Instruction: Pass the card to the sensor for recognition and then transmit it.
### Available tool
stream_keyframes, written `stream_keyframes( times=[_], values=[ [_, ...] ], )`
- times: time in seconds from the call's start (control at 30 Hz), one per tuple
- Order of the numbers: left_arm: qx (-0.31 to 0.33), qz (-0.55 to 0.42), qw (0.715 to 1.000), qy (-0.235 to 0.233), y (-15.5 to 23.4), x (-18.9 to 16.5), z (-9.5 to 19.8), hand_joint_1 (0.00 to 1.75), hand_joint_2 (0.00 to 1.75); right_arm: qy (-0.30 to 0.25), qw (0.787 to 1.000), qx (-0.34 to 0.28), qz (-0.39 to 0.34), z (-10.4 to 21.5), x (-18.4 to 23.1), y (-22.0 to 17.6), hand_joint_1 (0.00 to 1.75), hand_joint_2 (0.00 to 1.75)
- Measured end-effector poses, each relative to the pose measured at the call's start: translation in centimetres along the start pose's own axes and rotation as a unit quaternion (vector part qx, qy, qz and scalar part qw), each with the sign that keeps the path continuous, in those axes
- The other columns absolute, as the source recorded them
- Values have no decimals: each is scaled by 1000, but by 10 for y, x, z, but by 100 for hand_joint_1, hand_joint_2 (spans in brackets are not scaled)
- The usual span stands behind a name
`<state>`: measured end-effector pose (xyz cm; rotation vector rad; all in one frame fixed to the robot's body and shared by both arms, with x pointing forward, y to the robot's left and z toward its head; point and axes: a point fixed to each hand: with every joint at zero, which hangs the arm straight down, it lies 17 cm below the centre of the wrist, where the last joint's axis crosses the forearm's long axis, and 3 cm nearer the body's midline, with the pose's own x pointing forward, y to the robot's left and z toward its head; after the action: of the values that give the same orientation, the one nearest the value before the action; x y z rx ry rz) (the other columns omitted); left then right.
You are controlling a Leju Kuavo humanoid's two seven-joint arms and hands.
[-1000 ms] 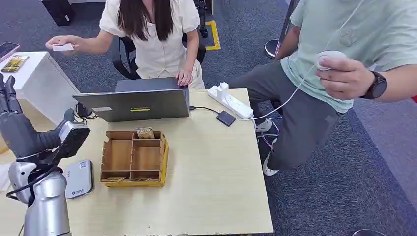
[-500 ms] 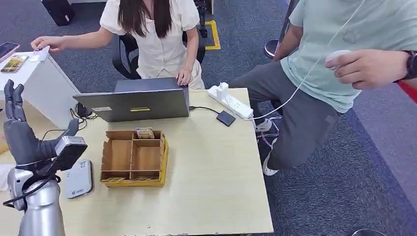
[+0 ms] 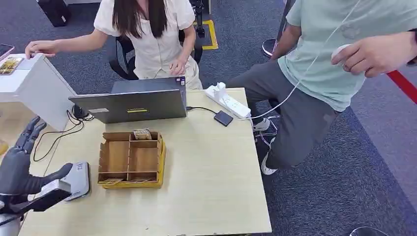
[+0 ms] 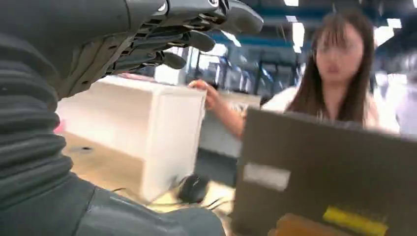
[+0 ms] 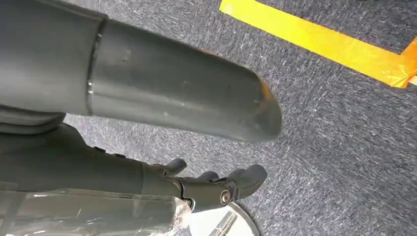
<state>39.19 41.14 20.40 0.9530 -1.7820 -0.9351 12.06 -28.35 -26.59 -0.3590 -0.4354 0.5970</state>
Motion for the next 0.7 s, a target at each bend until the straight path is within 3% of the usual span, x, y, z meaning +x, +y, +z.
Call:
stream_keyframes(
  times=[0.07, 0.13, 0.3, 0.37, 0.6, 0.7],
  values=[
    [-27, 1, 1000, 0, -3, -6, 14, 0, 175, 0, 1000, 0, 0, 0, -1, 0, 0, 0],
    [-96, -37, 995, -5, 7, -21, 42, 0, 175, -1, 1000, -2, 0, -1, 0, -3, 0, 0],
    [-125, -60, 990, -7, 8, -26, 50, 0, 175, -2, 1000, -2, 0, -1, 0, -3, 0, 0],
    [-169, -63, 984, -3, 9, -27, 68, 0, 175, -2, 1000, -2, 0, -1, 0, -3, 0, 0],
    [-305, -80, 949, 17, 87, -14, 104, 0, 175, 3, 1000, -6, -1, -2, -7, -8, 0, 0],
    [-324, -103, 940, 20, 118, 4, 103, 0, 175, 4, 1000, -8, -1, -3, -8, -10, 0, 0]
  ],
)
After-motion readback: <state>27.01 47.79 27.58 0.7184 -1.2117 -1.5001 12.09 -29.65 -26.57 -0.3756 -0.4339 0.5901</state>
